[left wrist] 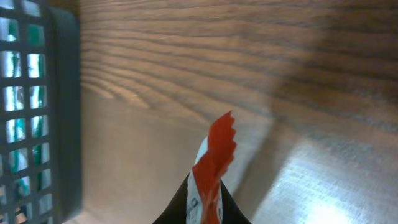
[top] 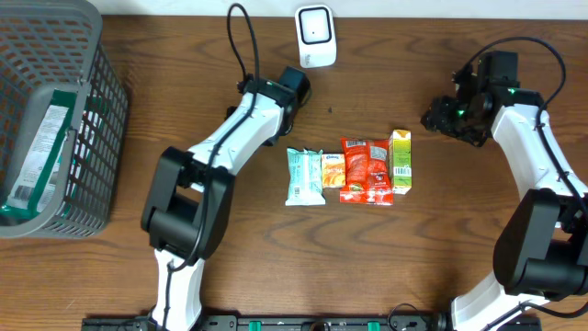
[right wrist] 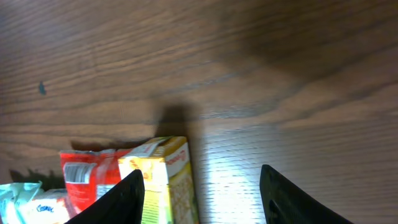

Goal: Scan the item barcode
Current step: 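Lower the stick onto the table left of the wipes with left gripper, release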

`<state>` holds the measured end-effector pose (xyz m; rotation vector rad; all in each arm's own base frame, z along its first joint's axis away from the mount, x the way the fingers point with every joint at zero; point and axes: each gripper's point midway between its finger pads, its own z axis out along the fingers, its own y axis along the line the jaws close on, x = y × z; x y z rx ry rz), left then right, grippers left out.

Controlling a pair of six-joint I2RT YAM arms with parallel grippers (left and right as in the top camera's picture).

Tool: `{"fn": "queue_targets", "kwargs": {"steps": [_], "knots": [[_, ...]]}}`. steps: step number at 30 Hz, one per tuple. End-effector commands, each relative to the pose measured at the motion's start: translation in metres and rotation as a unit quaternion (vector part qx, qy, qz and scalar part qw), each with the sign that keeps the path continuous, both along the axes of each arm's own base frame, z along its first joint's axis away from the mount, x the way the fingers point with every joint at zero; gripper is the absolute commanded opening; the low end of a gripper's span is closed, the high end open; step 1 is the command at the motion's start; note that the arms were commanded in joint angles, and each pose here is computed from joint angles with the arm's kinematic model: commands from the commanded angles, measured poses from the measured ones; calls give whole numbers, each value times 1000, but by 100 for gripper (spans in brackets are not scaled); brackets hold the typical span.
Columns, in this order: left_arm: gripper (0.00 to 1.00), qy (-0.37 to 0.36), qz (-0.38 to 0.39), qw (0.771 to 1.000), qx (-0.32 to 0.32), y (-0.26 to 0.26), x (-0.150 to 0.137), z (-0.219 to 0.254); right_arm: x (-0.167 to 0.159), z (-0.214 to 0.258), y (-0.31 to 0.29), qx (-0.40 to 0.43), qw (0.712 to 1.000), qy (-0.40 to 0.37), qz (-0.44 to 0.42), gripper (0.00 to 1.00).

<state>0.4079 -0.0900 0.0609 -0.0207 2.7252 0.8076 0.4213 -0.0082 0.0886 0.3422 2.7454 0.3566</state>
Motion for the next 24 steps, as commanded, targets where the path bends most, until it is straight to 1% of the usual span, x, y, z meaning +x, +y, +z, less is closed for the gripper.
{"fn": "queue_targets", "kwargs": {"steps": [1, 5, 7, 8, 9, 11, 13, 15, 16, 18, 19, 20, 22, 23, 24], "knots": [[8, 0, 7, 1000, -12, -7, 2, -15, 0, 11, -5, -10, 1000, -13, -1, 56], [12, -4, 7, 1000, -22, -11, 7, -26, -2, 8, -5, -10, 1000, -9, 0, 57], [17, -9, 7, 1000, -25, -13, 9, -26, -3, 6, -5, -11, 1000, -8, 1, 58], [27, -10, 6, 999, -30, -14, 10, -26, -4, 6, -6, -13, 1000, -7, 0, 58], [32, -9, 6, 999, -38, -17, 10, -28, -4, 6, -7, -16, 1000, -6, -1, 58], [39, -2, 6, 998, -59, -23, 9, -32, -4, 6, -8, -19, 1000, -6, -2, 59], [49, 1, 5, 997, -72, -28, 9, -34, -4, 5, -8, -19, 1000, -6, -2, 60], [55, -1, 5, 997, -79, -30, 10, -34, -4, 5, -8, -19, 1000, -6, -2, 63], [58, -5, 4, 997, -81, -31, 12, -33, -4, 5, -8, -19, 1000, -6, -2, 66], [60, -13, 4, 996, -85, -32, 15, -27, -3, 6, -8, -19, 1000, -7, -2, 70], [62, -19, 4, 996, -89, -32, 17, -22, -3, 6, -8, -19, 1000, -7, -2, 74], [65, -26, 4, 995, -97, -34, 18, -15, -3, 6, -8, -19, 1000, -8, -2, 80], [67, -40, 5, 991, -124, -37, 21, 3, -3, 6, -8, -19, 1000, -8, -2, 92], [67, -48, 5, 989, -141, -38, 22, 14, -3, 6, -8, -19, 1000, -7, -2, 99], [67, -52, 7, 987, -150, -38, 22, 20, -3, 6, -8, -19, 1000, -7, -2, 99]]}}
